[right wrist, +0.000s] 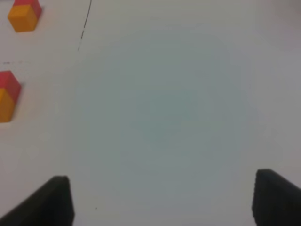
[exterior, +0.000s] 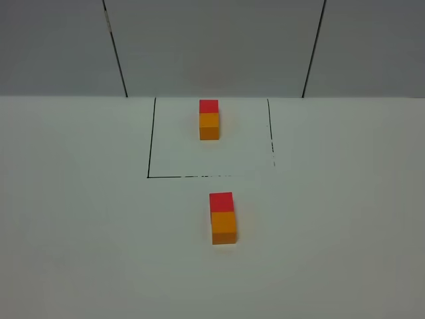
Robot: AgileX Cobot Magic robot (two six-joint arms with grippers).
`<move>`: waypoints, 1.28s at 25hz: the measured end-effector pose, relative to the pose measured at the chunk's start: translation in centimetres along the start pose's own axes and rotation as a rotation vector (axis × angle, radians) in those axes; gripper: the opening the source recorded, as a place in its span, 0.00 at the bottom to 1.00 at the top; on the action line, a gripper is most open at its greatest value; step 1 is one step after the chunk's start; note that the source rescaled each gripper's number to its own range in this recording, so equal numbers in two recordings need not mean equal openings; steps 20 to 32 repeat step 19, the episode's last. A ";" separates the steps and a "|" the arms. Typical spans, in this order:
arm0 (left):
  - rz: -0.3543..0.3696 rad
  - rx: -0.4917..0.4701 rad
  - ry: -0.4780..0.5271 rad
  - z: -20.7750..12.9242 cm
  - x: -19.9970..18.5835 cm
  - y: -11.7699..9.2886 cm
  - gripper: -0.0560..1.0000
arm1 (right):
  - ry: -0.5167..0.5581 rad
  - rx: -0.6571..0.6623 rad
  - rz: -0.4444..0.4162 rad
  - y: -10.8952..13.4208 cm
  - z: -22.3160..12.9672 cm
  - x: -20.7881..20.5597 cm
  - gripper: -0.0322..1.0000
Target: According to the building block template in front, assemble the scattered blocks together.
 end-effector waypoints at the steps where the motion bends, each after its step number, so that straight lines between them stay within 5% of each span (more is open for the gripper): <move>1: 0.000 0.000 0.000 0.0 0.0 0.0 0.71 | 0.000 0.000 0.000 0.0 0.0 0.0 0.56; 19: 0.000 0.000 0.000 0.0 0.0 0.0 0.71 | 0.000 0.000 0.000 0.0 0.0 0.0 0.03; 32: 0.000 0.000 0.000 0.0 0.0 0.0 0.71 | 0.000 0.000 0.000 0.0 0.0 0.0 0.03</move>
Point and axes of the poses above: a point on each arm's last joint axis where the gripper is mounted, x pointing out along that axis toward the gripper, y along the wrist's bending axis when the last joint is at zero, z = x × y, the point moved 9 cm from there along x, pointing out along that axis toward the gripper, and after that the axes turned 9 degrees about x, right-handed, at the moved point
